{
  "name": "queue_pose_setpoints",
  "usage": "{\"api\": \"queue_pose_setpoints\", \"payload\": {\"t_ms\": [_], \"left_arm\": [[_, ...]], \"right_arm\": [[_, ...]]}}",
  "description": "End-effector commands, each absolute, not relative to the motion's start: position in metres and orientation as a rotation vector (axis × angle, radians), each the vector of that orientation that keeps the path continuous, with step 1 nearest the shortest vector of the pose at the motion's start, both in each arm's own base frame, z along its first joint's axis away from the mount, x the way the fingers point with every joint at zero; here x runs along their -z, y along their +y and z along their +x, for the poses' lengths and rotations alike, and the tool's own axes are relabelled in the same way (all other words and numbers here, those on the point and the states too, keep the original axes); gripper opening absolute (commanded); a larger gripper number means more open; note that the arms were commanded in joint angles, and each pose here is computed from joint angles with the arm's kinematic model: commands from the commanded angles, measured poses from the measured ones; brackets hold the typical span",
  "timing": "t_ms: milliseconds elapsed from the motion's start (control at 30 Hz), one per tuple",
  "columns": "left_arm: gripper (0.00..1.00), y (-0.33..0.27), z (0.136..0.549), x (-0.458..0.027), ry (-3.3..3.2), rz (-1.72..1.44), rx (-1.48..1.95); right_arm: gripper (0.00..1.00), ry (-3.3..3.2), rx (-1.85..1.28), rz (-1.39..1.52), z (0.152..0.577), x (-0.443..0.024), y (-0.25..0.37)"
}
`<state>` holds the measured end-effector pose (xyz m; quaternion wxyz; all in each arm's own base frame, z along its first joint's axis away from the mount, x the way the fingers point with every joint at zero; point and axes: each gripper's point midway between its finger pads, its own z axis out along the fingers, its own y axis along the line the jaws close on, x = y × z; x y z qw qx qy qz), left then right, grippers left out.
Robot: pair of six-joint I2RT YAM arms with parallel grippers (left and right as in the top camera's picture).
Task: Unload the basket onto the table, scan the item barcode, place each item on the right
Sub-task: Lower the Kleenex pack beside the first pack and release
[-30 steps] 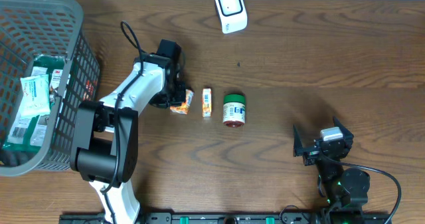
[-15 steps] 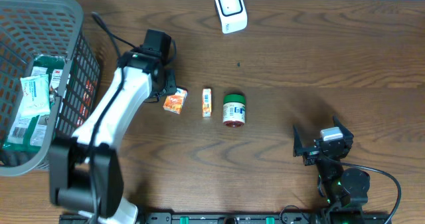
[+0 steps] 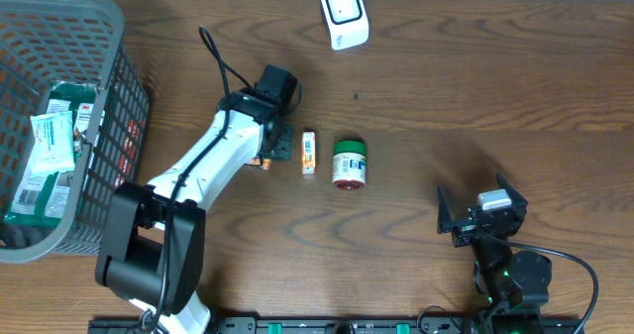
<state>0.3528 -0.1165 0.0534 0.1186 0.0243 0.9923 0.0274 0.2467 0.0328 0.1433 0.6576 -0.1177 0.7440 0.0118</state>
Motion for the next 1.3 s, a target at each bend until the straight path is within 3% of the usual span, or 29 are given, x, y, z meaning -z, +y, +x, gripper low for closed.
{"api": "queue_pose_setpoints", "payload": {"t_ms": [0,233,533,700,1267], "left_arm": [[0.42,-0.078,0.371,-0.061,2.821,-0.103,-0.237],[0.38,-0.039,0.373,-0.043,2.843,-0.275,-0.268],[0.38,-0.062,0.366,0.005,2.951,-0.26,-0.092],[0.38,-0.083,0.361,0.005,2.988,-0.248,0.089],[0.39,-0.092,0.373,0.002,2.942,-0.221,0.155]], "right_arm": [[0.99,1.689,-0.034,-0.251,0.247,-0.143,0.032],[0.99,1.688,-0.034,-0.251,0.247,-0.143,0.032],[0.99,1.688,-0.034,-0.251,0.247,-0.143,0.032],[0.99,1.688,-0.034,-0.251,0.247,-0.143,0.032],[0.99,1.688,-0.034,-0.251,0.247,-0.143,0.032]]}}
